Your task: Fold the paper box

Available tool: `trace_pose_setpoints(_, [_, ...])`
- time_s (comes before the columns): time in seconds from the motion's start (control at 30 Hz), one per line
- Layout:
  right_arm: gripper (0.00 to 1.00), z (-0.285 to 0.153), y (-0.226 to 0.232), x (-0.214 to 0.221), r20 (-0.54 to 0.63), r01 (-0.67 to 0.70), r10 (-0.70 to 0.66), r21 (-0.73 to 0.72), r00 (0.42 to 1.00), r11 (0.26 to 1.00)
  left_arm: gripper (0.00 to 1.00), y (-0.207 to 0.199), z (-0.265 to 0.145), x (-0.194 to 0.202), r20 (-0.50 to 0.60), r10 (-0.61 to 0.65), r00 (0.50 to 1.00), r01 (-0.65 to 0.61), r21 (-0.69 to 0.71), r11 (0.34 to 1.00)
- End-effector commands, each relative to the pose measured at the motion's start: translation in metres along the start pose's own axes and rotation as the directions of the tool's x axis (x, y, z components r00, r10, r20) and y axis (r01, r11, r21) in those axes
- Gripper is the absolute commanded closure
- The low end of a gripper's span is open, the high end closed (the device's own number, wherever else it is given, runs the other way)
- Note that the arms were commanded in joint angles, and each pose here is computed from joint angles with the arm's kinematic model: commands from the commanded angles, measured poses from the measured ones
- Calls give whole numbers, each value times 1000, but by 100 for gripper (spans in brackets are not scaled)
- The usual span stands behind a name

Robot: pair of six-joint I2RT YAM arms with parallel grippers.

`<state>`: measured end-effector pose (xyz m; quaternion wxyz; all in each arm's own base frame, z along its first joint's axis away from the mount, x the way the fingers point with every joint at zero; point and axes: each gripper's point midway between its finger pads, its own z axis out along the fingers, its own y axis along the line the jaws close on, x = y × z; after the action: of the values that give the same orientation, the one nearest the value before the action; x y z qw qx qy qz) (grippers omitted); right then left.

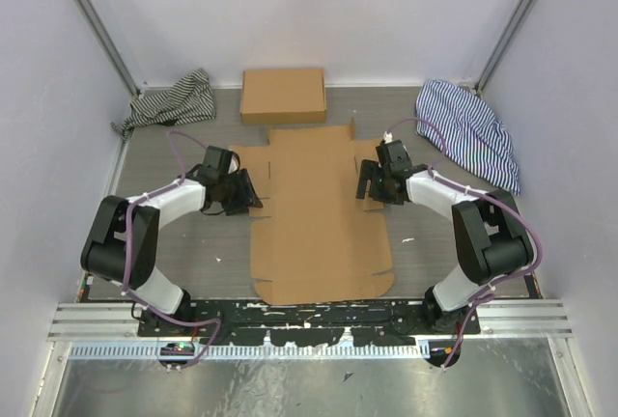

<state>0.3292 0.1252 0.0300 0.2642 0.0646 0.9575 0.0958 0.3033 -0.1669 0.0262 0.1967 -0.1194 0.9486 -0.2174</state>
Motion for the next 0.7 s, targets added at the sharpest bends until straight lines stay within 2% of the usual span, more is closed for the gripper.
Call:
trace_pose_setpoints(0.0, [20, -10, 16, -19, 64, 5, 0, -79, 998, 997, 46, -5, -12, 5, -21, 10, 1000, -10, 2, 1000])
trace_pose_setpoints(0.67, [22, -23, 39, -16, 79, 47, -37, -126, 996, 991, 48, -74, -16, 14, -11, 74, 997, -72, 105, 992])
